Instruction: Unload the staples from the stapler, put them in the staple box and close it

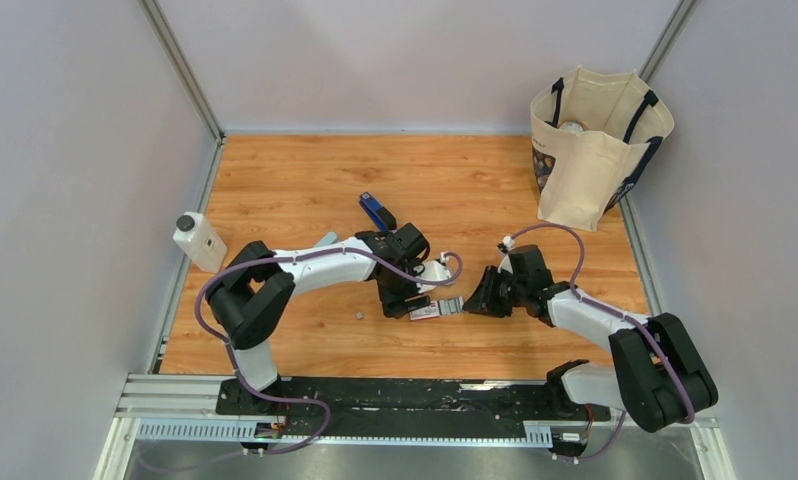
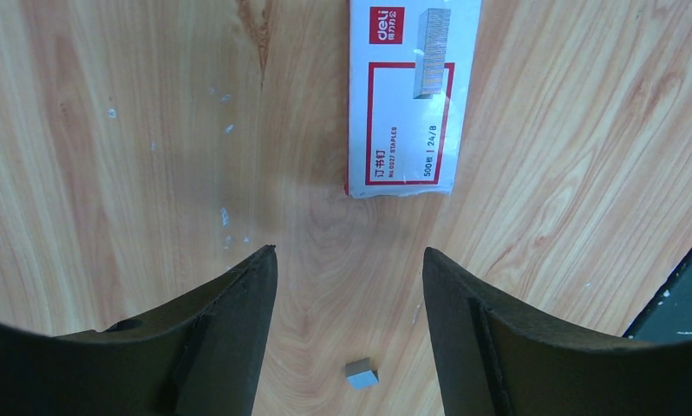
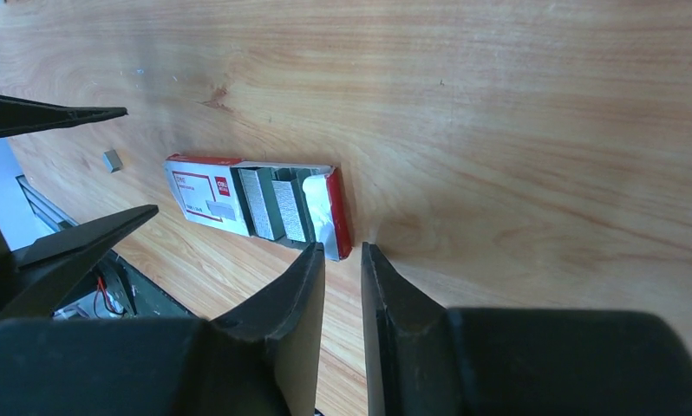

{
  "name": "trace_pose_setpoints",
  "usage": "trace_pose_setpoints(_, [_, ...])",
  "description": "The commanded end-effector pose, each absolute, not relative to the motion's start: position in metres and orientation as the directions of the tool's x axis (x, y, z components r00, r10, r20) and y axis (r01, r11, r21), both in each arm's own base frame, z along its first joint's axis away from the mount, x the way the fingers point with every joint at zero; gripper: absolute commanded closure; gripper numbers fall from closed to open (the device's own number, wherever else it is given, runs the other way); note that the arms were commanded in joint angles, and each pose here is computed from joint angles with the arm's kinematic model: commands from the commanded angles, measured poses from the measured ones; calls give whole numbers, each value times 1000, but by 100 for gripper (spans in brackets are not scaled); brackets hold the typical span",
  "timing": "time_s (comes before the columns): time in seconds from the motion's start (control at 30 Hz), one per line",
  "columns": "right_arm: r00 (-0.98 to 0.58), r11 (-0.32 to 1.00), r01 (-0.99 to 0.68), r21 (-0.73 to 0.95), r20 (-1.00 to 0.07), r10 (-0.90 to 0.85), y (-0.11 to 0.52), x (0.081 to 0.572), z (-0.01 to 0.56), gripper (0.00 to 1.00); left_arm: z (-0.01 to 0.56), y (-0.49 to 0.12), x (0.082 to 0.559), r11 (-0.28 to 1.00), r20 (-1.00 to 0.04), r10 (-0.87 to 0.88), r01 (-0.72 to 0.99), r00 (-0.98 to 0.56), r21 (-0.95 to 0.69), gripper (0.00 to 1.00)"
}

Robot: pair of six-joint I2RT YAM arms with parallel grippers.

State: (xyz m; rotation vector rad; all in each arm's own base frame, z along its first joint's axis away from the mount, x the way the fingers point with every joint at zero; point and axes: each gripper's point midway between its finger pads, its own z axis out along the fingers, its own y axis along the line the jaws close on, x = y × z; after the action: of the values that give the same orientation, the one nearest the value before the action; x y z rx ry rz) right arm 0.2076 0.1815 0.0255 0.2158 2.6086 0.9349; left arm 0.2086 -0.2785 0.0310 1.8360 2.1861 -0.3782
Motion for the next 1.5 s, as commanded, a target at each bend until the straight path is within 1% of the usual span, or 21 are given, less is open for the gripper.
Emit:
trace_pose_setpoints(0.0, [-909, 751, 0, 661, -312, 275, 185, 216, 34, 76, 32, -290, 218, 130, -383, 916, 992, -121, -2, 30])
trace_pose_setpoints(0.5, [-899, 742, -1, 670, -326, 293, 185, 227, 37, 80, 32, -297, 220, 116, -378, 920, 993, -102, 14, 30])
trace_pose_setpoints(0.9, [-908, 733, 8, 680, -303, 291, 187, 224, 33, 82, 26, -301, 216, 99, -361, 928, 995, -91, 3, 30])
trace_pose_setpoints(0.93, [-908, 732, 9, 681, -301, 291, 187, 225, 33, 84, 27, -301, 216, 101, -363, 927, 995, -92, 5, 30])
trace_pose_setpoints(0.97, [-901, 726, -10, 688, -321, 292, 189, 229, 36, 85, 26, -301, 216, 101, -361, 928, 995, -93, 3, 30])
trace_pose_setpoints(1.07, [-902, 725, -7, 688, -318, 293, 189, 228, 36, 87, 25, -302, 215, 103, -359, 928, 995, -96, -2, 30])
trace_pose_setpoints(1.47, [-899, 710, -1, 704, -312, 308, 191, 228, 40, 89, 25, -306, 216, 111, -369, 924, 994, -103, 0, 32])
